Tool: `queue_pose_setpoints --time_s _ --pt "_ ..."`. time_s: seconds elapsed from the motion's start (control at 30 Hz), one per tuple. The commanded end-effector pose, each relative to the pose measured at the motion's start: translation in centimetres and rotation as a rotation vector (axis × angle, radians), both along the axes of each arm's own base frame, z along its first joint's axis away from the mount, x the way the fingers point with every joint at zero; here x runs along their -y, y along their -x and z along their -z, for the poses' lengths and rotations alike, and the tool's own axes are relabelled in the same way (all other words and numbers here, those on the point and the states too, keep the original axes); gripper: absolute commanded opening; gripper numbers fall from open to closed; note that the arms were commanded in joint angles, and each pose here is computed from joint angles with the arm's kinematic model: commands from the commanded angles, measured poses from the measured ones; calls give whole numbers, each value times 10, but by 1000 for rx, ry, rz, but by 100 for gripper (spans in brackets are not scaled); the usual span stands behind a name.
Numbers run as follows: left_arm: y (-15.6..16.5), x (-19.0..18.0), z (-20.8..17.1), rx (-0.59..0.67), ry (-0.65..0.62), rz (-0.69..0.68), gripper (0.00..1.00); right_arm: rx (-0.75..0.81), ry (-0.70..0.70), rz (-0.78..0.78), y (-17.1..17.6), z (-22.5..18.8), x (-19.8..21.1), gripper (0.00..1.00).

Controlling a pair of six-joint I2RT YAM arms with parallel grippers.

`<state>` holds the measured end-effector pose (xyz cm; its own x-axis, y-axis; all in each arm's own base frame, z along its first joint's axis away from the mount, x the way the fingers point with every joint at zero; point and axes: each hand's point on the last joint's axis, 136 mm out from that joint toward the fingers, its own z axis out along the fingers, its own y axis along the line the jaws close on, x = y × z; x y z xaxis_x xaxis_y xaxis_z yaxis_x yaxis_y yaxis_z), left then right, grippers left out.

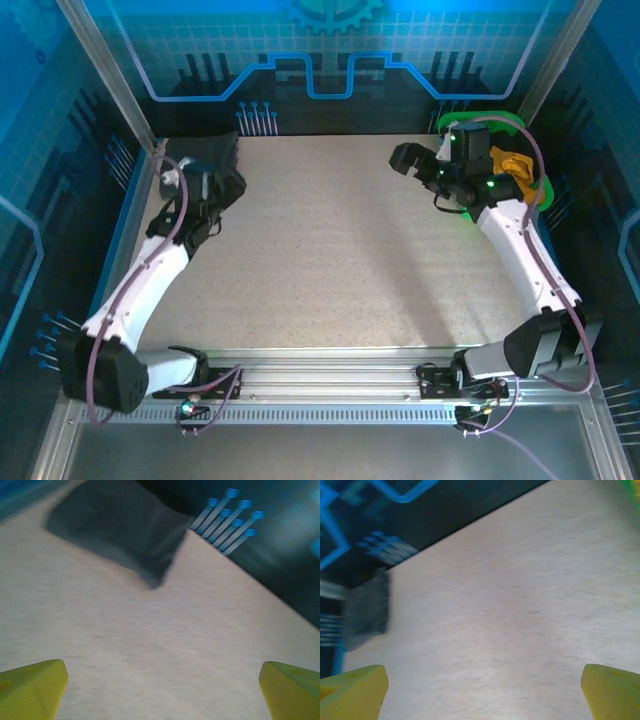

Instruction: Fold and stack the t-shirts

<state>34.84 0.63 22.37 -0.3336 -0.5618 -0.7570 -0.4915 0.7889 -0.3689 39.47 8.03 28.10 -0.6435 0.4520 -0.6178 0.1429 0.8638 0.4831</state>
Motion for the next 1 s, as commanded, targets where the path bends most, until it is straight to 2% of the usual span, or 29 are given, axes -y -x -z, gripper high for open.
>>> queue_pose_setpoints --time_s 0.0,0.1,0.17,0.23,0.27,0.37,0.53,0.57,0.63,0.73,0.8,0.87,0.97 --pt "24 -31 16 -40 -363 24 99 -46 263 78 11 49 48 100" --pt "31 -28 47 -50 -487 139 99 83 523 54 5 81 62 100" --pt "30 -20 68 -4 -443 189 99 100 626 6 6 116 64 100" --pt "24 -13 82 46 -398 229 99 80 654 -30 4 141 66 100" --pt "22 -14 93 29 -377 216 99 80 667 -41 1 151 66 100" --pt "8 -11 117 -10 -325 232 99 111 672 -93 -11 171 60 100" --pt "-27 -24 113 78 -271 202 99 153 664 -141 -28 185 57 100" --pt "-34 -25 117 47 -271 226 99 152 642 -142 -27 190 59 100" --pt "-45 -26 113 76 -316 268 99 178 613 -143 -24 188 61 100" --pt "-42 -29 114 141 -314 263 99 284 589 -166 -11 182 54 100" --pt "-33 -15 111 237 -355 313 99 336 583 -152 -3 177 55 100" --pt "-21 5 111 369 -447 370 99 372 580 -135 3 175 57 100" --pt "-31 24 120 272 -473 463 99 432 593 -118 4 181 57 100"
